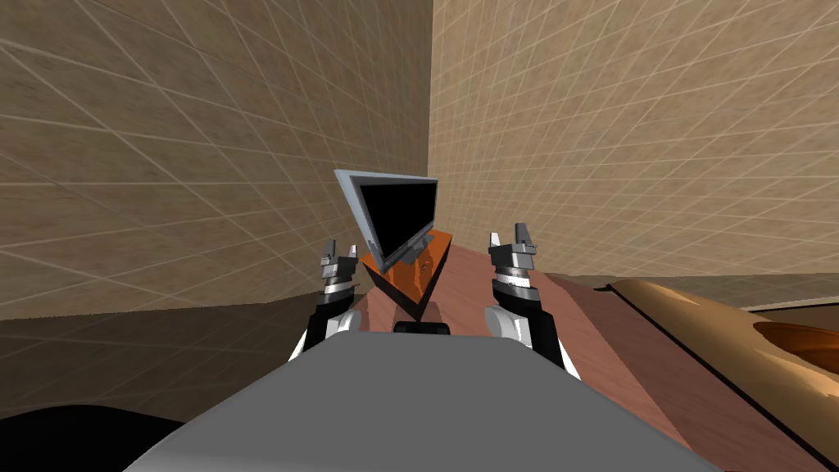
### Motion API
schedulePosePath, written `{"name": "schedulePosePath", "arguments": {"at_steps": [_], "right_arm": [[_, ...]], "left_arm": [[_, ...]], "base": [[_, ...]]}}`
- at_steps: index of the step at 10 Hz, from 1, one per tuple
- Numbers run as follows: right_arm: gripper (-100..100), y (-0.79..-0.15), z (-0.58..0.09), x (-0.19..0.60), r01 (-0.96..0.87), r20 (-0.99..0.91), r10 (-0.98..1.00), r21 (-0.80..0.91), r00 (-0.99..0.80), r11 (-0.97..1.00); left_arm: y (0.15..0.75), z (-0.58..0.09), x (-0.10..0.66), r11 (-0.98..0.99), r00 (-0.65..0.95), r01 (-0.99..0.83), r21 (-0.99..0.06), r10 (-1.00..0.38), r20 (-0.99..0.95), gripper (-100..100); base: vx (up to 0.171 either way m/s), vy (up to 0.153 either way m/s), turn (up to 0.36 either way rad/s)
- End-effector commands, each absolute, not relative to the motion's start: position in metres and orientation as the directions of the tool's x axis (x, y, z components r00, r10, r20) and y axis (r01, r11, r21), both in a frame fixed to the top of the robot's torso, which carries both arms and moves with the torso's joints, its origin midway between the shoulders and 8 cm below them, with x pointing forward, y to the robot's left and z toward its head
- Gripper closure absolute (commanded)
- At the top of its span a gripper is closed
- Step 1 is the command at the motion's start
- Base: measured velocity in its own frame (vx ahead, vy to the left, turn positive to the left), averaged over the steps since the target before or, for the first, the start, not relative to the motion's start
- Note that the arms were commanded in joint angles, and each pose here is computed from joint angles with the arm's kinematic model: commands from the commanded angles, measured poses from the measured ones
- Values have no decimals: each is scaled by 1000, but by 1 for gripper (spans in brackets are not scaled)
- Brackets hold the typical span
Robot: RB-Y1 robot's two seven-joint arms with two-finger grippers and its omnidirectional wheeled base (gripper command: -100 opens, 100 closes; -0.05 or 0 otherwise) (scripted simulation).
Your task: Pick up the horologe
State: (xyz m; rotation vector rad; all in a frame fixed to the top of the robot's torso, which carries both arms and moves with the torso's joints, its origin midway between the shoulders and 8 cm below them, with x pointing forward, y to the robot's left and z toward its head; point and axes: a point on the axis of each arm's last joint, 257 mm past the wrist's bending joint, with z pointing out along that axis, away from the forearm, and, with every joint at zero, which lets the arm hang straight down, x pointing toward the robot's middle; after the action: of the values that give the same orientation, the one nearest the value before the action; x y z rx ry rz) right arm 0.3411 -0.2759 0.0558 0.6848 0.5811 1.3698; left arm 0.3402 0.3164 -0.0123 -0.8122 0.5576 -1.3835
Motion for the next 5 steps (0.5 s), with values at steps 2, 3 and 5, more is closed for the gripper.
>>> {"name": "schedulePosePath", "arguments": {"at_steps": [2,3,5], "right_arm": [[0,-276,56,341,-676,19,993,734,119,67],[0,-276,56,341,-676,19,993,734,119,67],[0,-276,56,341,-676,19,993,734,119,67]], "left_arm": [[321,-35,349,-49,101,584,-810,-986,133,-100],[324,-44,352,-67,96,566,-822,-985,146,-100],[333,-67,359,-109,94,519,-848,-979,183,-100]], "base": [[-58,-37,-42],[-82,-57,-47],[-69,-58,-54]]}}
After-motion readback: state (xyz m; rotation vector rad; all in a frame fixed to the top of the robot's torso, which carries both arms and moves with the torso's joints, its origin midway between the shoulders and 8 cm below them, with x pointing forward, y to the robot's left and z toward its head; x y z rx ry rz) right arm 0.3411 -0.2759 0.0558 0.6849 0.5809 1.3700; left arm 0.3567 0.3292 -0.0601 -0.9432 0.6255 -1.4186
